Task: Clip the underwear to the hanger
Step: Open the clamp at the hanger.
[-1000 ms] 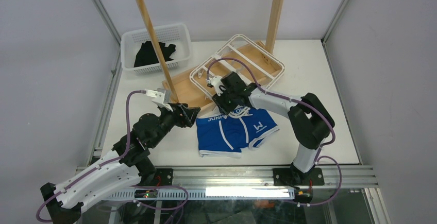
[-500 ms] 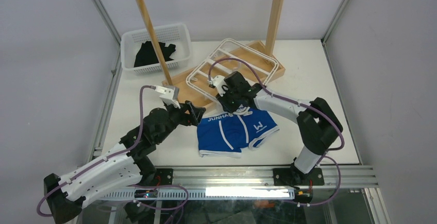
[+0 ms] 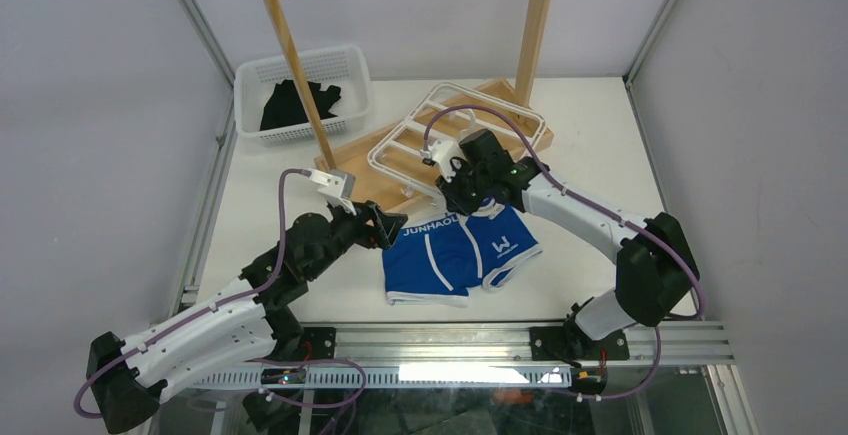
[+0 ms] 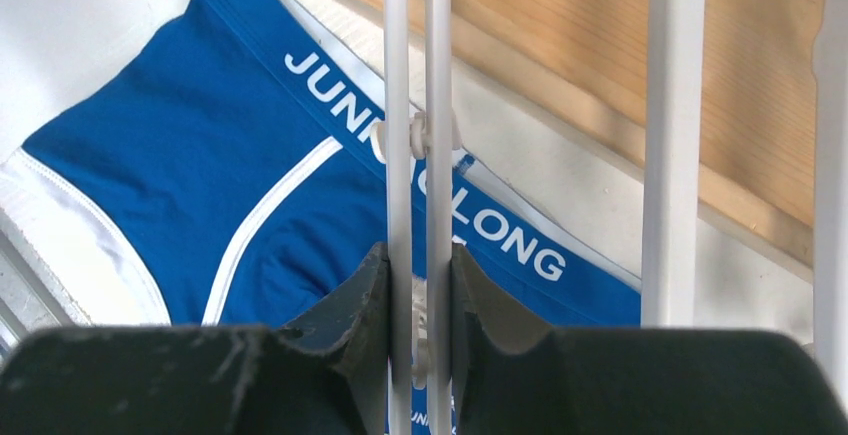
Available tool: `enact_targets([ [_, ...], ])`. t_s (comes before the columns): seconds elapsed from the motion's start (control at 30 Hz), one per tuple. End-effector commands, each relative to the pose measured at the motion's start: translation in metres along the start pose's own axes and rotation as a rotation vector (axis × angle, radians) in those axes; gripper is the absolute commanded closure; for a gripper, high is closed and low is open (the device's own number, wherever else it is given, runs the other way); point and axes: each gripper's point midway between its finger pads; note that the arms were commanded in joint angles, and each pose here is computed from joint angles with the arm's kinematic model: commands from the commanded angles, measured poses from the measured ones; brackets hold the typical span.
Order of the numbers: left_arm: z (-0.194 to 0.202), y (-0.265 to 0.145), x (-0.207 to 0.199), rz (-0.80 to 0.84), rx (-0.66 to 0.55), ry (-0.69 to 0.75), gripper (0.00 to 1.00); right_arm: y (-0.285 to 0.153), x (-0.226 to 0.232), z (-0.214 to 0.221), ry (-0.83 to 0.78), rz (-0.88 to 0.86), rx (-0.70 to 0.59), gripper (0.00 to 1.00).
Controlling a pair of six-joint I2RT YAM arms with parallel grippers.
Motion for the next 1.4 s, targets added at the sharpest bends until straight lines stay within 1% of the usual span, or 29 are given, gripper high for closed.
enact_targets([
  [0.0,-0.012,0.002,-0.006,0.041,-0.070,0.000,0.23,-0.025,-0.012,-0.025,-0.063,0.046,-0.088,1.00],
  [0.17,-0.010,0.003,-0.002,0.017,-0.069,-0.005,0.24,-0.012,-0.014,0.000,-0.006,0.041,0.029,1.00],
  [0.27,-0.010,0.003,0.006,-0.022,-0.074,-0.009,0.24,-0.004,-0.017,0.012,0.032,0.058,0.063,1.00],
  [0.37,-0.005,0.002,0.012,-0.050,-0.071,-0.004,0.24,-0.007,-0.018,0.008,0.050,0.065,0.027,1.00],
  [0.47,0.000,0.003,0.014,-0.054,-0.064,-0.011,0.24,-0.019,-0.023,-0.003,0.051,0.080,-0.023,1.00],
  [0.53,0.002,0.003,0.014,-0.054,-0.065,-0.018,0.24,-0.024,-0.026,-0.005,0.046,0.089,-0.029,1.00],
  [0.63,0.003,0.002,0.014,-0.052,-0.072,-0.025,0.24,-0.020,-0.028,0.002,0.052,0.091,0.003,0.90],
  [0.77,0.000,0.002,0.013,-0.048,-0.081,-0.025,0.24,0.000,-0.025,0.017,0.097,0.061,0.048,0.80],
  [0.9,0.000,-0.002,0.014,-0.048,-0.078,-0.025,0.24,0.017,-0.028,0.027,0.123,0.065,0.067,0.75],
  [1.03,0.002,-0.007,0.019,-0.067,-0.081,-0.030,0.24,0.024,-0.029,0.032,0.129,0.064,0.091,0.70],
  [1.13,0.002,-0.010,0.023,-0.081,-0.090,-0.040,0.24,0.022,-0.025,0.022,0.124,0.039,0.059,0.65],
  [1.23,-0.001,-0.012,0.025,-0.090,-0.103,-0.047,0.24,0.015,-0.021,-0.002,0.105,0.020,-0.015,0.56],
  [1.3,-0.002,-0.013,0.025,-0.093,-0.103,-0.048,0.24,0.012,-0.019,-0.018,0.092,0.007,-0.059,0.47],
  [1.37,-0.002,-0.013,0.025,-0.096,-0.102,-0.046,0.24,0.014,-0.015,-0.029,0.076,-0.015,-0.076,0.44],
])
Point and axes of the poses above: each gripper's point midway between its finger pads, its own y axis out along the fingers, its own x axis along the line the jaws close on, z = x × y, and after that the axes turned 10 degrees about y, right-handed
